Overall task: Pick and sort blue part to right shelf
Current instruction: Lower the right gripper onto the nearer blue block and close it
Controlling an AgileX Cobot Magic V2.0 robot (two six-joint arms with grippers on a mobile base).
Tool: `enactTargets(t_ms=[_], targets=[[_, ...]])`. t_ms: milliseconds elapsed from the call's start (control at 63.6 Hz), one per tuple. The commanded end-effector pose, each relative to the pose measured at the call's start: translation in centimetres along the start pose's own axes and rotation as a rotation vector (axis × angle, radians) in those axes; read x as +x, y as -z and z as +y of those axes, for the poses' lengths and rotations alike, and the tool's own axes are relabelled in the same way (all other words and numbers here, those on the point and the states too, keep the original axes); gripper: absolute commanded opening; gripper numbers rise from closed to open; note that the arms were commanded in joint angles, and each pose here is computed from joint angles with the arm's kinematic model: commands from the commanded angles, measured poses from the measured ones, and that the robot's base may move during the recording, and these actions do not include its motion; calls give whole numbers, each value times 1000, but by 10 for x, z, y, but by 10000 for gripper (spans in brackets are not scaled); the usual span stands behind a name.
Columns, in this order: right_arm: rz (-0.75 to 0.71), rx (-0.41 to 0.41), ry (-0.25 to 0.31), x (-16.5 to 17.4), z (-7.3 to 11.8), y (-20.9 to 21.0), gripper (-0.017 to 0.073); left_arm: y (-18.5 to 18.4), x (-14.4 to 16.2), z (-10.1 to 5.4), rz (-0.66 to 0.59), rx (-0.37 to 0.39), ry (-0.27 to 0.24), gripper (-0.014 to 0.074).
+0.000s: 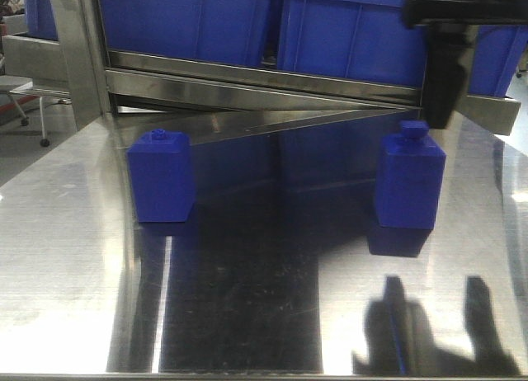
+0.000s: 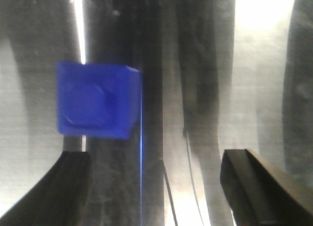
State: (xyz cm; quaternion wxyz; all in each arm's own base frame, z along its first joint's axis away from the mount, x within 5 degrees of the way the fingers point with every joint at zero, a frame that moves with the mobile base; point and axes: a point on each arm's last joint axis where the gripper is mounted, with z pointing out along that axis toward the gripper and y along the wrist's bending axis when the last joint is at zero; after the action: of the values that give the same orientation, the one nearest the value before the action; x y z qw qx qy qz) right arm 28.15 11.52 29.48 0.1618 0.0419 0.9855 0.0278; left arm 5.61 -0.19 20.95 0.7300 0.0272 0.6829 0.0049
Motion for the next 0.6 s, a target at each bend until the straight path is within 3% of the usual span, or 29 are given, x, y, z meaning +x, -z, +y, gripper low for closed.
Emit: enactTargets(t_ms=[0,220,581], targets=[[-54,-22,4,-17,12,17,611,1,0,0,-76,-7,14,124],[-22,-16,32,-36,37,3,611,1,0,0,-76,-7,14,124],[82,8,20,-41,46,-45,611,1,0,0,-76,-7,14,124]])
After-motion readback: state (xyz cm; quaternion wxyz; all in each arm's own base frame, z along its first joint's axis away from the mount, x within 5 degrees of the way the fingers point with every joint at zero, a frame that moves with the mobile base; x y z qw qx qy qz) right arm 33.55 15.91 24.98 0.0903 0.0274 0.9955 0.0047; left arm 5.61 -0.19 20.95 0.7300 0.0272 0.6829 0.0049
